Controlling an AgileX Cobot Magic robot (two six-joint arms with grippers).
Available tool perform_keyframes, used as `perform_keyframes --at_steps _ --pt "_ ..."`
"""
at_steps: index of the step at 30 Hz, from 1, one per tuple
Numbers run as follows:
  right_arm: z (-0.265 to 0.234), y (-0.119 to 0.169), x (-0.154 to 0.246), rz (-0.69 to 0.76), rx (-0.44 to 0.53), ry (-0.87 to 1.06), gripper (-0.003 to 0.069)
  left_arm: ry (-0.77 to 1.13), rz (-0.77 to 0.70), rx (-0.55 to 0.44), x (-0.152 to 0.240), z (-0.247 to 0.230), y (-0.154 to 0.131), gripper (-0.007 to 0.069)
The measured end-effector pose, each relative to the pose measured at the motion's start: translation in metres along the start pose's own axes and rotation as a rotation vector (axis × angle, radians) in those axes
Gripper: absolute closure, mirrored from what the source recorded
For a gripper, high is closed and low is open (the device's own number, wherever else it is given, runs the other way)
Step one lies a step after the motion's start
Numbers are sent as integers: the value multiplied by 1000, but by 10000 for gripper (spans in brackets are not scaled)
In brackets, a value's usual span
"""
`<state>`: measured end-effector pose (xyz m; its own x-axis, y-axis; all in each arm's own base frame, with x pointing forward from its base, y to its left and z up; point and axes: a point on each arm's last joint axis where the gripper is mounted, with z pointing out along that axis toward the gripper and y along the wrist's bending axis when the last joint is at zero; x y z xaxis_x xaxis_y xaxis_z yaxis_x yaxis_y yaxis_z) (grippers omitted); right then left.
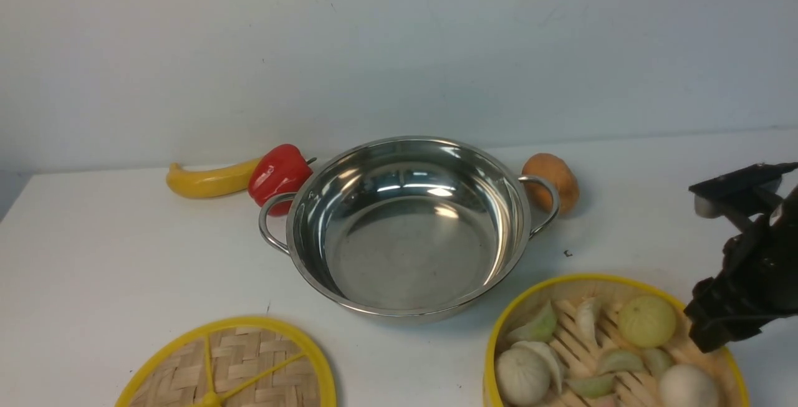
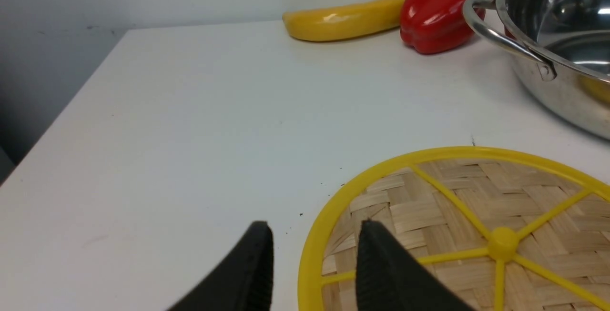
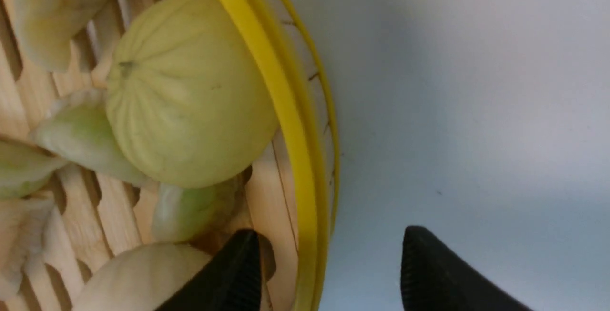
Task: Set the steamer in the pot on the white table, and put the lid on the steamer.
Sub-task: 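Reach for and grasp the rim of the bamboo steamer holding the buns with the right gripper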
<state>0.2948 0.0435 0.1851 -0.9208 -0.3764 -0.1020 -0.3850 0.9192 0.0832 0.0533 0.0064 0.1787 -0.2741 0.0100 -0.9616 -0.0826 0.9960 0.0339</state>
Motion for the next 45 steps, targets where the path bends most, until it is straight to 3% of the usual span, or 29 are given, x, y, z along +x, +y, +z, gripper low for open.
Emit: perform_keyframes --at_steps 9,22,45 --pt "19 -5 -9 6 -8 35 274 0 0 0 0 0 0 384" --pt "19 -5 -10 7 -7 24 426 0 0 0 0 0 0 384" --pt "19 -3 -10 -15 -24 18 389 0 0 0 0 0 0 384"
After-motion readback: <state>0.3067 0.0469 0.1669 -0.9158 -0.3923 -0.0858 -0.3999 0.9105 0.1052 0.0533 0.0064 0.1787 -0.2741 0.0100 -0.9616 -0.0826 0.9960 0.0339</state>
